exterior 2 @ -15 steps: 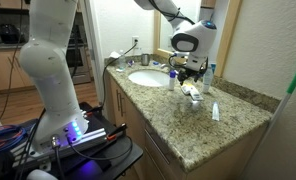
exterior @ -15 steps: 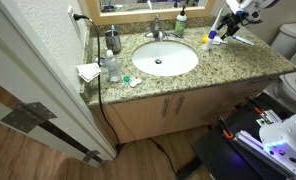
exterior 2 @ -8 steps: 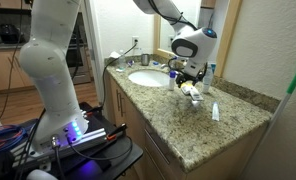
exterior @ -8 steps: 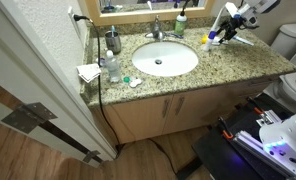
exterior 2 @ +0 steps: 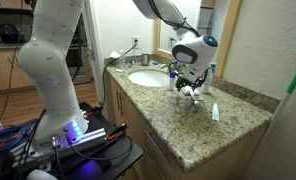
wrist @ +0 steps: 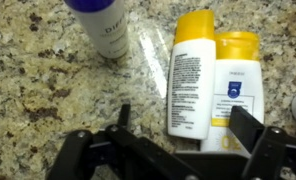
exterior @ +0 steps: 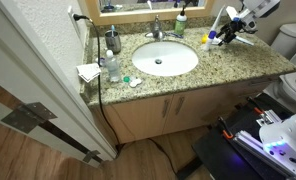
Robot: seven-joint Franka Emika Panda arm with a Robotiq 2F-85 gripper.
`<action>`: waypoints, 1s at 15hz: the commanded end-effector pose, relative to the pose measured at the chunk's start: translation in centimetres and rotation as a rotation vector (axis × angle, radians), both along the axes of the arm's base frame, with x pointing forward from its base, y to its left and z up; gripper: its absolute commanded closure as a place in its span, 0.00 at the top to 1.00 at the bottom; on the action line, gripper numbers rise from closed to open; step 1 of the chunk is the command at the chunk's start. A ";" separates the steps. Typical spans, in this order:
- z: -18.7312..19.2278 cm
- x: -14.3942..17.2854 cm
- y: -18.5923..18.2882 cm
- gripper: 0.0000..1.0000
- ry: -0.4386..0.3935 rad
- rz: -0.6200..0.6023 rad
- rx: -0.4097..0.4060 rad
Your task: Place the white and yellow bottle upside down on the right side of the counter
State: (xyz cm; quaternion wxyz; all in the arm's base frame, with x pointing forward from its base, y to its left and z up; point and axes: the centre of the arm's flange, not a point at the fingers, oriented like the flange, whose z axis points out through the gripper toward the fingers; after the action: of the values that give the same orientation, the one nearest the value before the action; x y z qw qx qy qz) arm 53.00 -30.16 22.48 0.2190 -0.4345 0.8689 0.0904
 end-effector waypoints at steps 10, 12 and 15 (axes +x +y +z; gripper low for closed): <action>0.0 0.1 0.0 0.46 0.024 -0.020 0.010; 0.1 0.1 -0.2 0.32 0.024 -0.027 0.011; 0.1 0.0 -0.3 0.11 0.028 -0.029 0.006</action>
State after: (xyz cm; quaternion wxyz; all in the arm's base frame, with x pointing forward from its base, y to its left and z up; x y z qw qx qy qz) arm 53.12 -30.28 22.74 0.2166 -0.4216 0.8758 0.0911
